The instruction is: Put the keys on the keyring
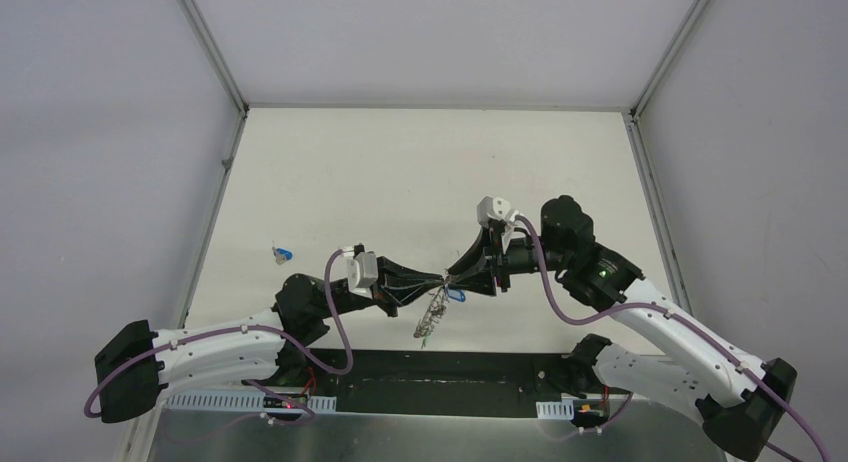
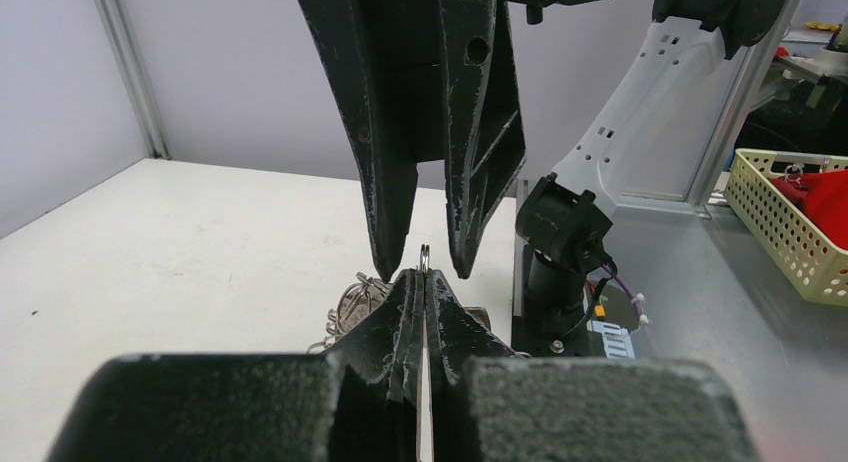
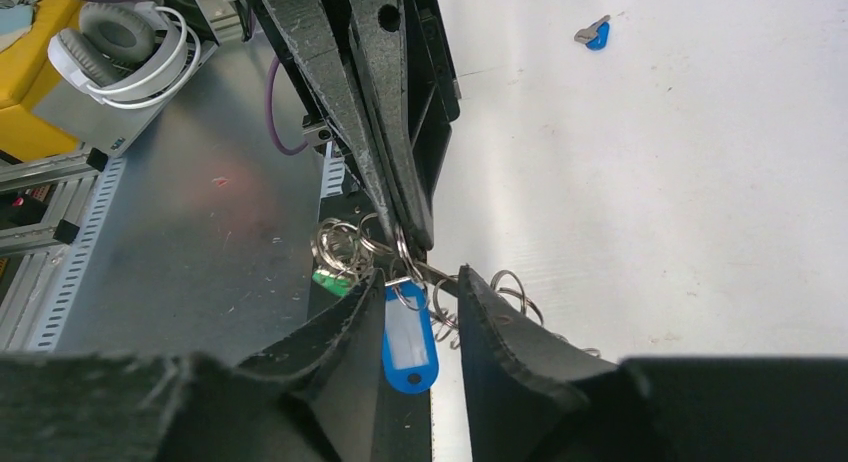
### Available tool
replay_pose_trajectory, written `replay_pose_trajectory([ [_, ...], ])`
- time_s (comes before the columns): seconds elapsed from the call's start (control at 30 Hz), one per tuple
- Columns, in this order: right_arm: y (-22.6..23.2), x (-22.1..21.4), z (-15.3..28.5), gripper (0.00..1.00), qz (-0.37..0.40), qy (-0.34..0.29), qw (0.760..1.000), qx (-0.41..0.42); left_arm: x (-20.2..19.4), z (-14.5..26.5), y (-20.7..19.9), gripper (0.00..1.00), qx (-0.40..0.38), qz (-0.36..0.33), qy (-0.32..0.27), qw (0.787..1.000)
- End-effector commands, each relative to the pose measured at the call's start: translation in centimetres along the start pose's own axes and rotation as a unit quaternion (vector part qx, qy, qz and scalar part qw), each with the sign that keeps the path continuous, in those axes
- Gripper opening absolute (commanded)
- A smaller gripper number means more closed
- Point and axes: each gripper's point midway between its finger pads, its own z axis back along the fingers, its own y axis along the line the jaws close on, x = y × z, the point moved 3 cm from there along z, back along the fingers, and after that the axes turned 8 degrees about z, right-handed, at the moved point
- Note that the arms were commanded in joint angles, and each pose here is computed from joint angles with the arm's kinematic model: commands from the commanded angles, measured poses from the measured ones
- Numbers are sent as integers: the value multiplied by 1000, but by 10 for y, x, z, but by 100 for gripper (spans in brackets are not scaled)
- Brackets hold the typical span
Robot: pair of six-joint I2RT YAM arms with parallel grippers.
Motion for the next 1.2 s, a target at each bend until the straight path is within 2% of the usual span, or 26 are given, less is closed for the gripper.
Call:
replay_pose_trajectory([
  [0.0, 3, 17, -2, 32, 22, -31, 999, 19, 31, -3, -12, 0, -21, -7, -59, 998],
  [0.47, 10, 17, -4, 7, 10, -41, 998, 46, 30, -3, -11, 0, -19, -3, -58, 998],
  [1.07, 6, 13, -8, 8, -4, -37, 999, 38, 26, -3, -10, 0, -18, 4, -53, 998],
  [1.1, 6, 12, -9, 9, -6, -36, 999, 37, 25, -3, -10, 0, -18, 5, -52, 998],
  [1.17, 6, 12, -9, 18, -8, -35, 999, 37, 25, -3, -10, 0, -19, 5, -52, 998],
])
